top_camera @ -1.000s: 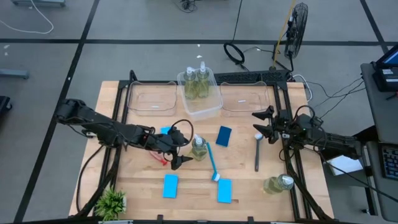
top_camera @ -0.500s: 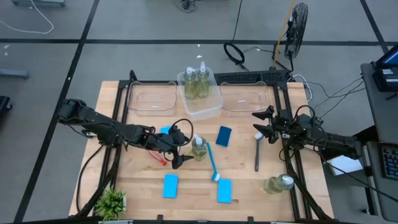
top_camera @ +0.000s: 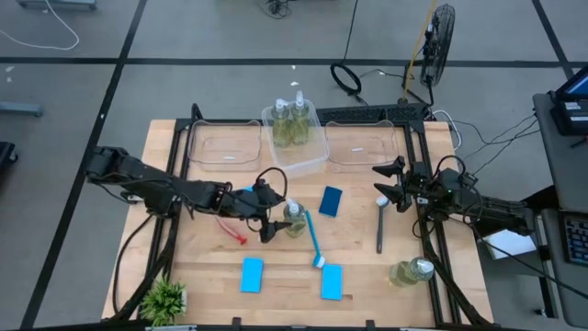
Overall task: Pick & Place Kitchen Sink Supplies
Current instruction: Put the green soap dispenser into the transparent white bin
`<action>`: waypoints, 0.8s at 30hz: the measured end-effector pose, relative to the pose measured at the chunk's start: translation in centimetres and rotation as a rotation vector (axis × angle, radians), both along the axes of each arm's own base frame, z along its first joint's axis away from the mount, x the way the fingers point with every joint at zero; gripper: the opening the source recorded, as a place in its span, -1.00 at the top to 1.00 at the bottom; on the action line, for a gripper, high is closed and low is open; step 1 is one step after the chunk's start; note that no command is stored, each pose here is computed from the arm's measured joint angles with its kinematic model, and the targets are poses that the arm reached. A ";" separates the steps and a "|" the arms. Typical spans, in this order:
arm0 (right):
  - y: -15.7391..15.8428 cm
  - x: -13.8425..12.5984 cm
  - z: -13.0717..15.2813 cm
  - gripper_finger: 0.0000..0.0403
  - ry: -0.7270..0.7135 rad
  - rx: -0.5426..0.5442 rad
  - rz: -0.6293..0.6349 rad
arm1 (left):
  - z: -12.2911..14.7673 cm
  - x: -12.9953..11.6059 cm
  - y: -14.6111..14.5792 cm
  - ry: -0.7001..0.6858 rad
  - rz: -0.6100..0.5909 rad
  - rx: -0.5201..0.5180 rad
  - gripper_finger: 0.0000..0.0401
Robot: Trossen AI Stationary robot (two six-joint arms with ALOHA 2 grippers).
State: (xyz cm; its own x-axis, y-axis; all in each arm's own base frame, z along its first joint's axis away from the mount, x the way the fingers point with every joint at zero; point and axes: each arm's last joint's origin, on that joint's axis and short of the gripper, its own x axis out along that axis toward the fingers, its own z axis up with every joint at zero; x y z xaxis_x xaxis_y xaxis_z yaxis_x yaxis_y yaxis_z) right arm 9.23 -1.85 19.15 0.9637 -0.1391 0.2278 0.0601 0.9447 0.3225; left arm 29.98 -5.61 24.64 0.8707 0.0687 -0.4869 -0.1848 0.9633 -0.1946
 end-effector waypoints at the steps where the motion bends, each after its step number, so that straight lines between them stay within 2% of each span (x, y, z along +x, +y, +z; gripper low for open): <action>1: 0.0 0.0 0.0 -0.46 0.000 0.000 0.000 | 0.0 0.1 0.1 -0.003 -0.002 -0.004 -0.99; 7: 0.0 0.0 0.0 -0.46 -0.001 0.003 0.001 | -0.5 1.1 0.1 -0.038 -0.011 -0.012 -0.99; 10: 0.0 0.0 0.1 -0.46 -0.010 0.001 0.001 | -1.1 1.0 0.2 0.003 -0.006 -0.002 -0.99; 14: 0.0 0.0 0.2 -0.46 -0.022 -0.001 0.001 | -1.3 1.4 0.2 -0.013 0.000 -0.001 -0.99; 24: 0.0 0.0 0.2 -0.46 -0.025 0.020 0.006 | -0.5 1.3 0.1 -0.054 -0.019 -0.008 -0.99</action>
